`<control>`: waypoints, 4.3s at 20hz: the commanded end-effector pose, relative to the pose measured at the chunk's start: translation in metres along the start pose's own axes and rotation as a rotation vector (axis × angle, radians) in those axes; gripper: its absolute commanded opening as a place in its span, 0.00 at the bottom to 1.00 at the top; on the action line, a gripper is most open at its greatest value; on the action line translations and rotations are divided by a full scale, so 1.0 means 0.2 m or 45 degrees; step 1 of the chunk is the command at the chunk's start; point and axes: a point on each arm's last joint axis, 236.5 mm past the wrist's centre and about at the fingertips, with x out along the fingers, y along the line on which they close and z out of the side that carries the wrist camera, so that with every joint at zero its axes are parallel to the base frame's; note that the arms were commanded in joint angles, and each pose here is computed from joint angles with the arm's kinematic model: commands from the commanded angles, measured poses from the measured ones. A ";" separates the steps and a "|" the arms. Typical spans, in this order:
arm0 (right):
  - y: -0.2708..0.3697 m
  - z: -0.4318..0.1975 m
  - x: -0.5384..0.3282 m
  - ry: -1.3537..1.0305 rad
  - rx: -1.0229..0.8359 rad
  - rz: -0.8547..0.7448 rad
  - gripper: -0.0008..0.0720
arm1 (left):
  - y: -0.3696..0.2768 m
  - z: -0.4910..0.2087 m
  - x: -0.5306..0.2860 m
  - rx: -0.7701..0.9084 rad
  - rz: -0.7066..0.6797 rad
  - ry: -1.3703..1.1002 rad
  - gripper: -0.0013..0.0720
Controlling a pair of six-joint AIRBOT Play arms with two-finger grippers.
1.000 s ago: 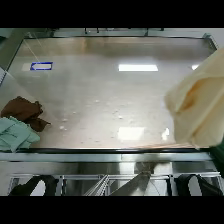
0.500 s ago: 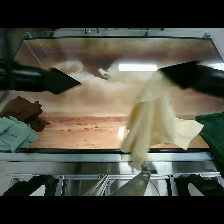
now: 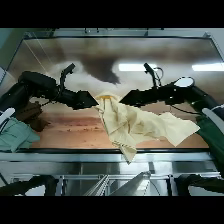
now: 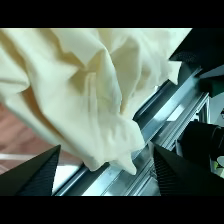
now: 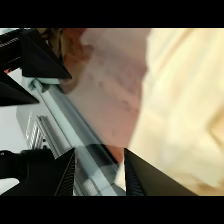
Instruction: Fold the shirts.
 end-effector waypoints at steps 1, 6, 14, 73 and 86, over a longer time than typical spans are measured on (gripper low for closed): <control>-0.24 -0.05 -0.37 0.018 0.150 -0.125 0.44 | 0.13 -0.06 0.03 -0.120 -0.037 0.089 1.00; -0.72 -0.19 -1.02 -0.273 0.383 -0.563 0.78 | 0.13 -0.19 0.23 -0.147 -0.076 0.274 1.00; -0.99 -0.31 -1.17 -0.310 0.569 -0.637 0.79 | 0.09 -0.38 0.65 -0.086 -0.019 0.451 0.98; -0.73 0.62 -0.26 -0.398 0.055 -0.195 0.33 | 0.53 0.11 -0.05 -0.560 -0.235 -0.215 0.98; -1.12 -0.02 -0.90 -0.226 0.597 -0.421 0.71 | 0.43 0.00 -0.36 -0.437 -0.242 -0.029 0.99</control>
